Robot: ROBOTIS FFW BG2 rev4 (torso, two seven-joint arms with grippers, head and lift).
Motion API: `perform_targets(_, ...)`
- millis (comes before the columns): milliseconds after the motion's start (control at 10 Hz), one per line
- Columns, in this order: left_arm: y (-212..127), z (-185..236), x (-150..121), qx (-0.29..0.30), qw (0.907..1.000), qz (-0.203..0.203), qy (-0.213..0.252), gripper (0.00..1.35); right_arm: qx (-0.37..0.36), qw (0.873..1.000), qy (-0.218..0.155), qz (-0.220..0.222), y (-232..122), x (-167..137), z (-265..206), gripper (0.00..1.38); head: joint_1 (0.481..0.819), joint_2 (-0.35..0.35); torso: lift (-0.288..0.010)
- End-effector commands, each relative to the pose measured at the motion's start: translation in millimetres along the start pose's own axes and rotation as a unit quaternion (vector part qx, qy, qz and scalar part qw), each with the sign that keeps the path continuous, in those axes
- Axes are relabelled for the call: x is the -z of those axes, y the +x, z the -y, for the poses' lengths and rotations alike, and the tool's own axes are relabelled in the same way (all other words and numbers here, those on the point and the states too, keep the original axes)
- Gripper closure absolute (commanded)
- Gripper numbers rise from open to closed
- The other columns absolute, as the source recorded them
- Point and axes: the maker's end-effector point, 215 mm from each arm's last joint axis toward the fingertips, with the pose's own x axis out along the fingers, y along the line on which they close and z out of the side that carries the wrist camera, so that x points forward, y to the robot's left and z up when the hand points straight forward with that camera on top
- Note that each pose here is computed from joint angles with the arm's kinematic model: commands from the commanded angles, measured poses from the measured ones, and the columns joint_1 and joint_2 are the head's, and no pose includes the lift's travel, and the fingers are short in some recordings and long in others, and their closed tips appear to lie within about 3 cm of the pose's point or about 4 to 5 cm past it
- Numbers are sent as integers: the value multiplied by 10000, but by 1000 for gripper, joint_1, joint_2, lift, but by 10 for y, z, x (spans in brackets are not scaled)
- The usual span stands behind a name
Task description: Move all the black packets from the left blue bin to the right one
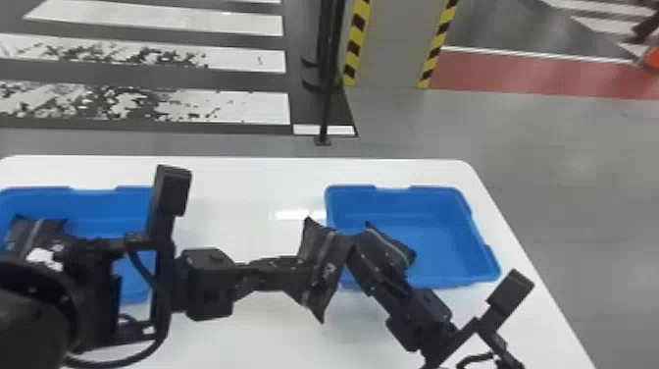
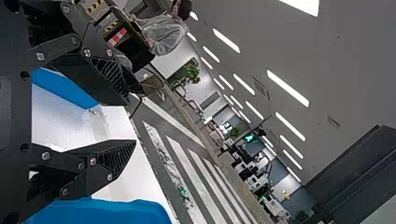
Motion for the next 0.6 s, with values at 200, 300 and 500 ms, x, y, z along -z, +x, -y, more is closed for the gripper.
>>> perform_targets(200, -88, -106, -16, -134, 9999, 62, -44, 1208, 84, 9999, 86, 20, -63, 6, 88, 547, 695, -149, -138)
perform_targets(300, -94, -113, -20, -142, 9999, 68, -46, 1208, 76, 9999, 111, 35, -63, -1, 83, 545, 695, -148, -138)
perform_targets(500, -121, -162, 21, -217, 9997, 42, -86, 1208, 37, 9999, 139, 85, -65, -42, 40, 545, 695, -145, -138)
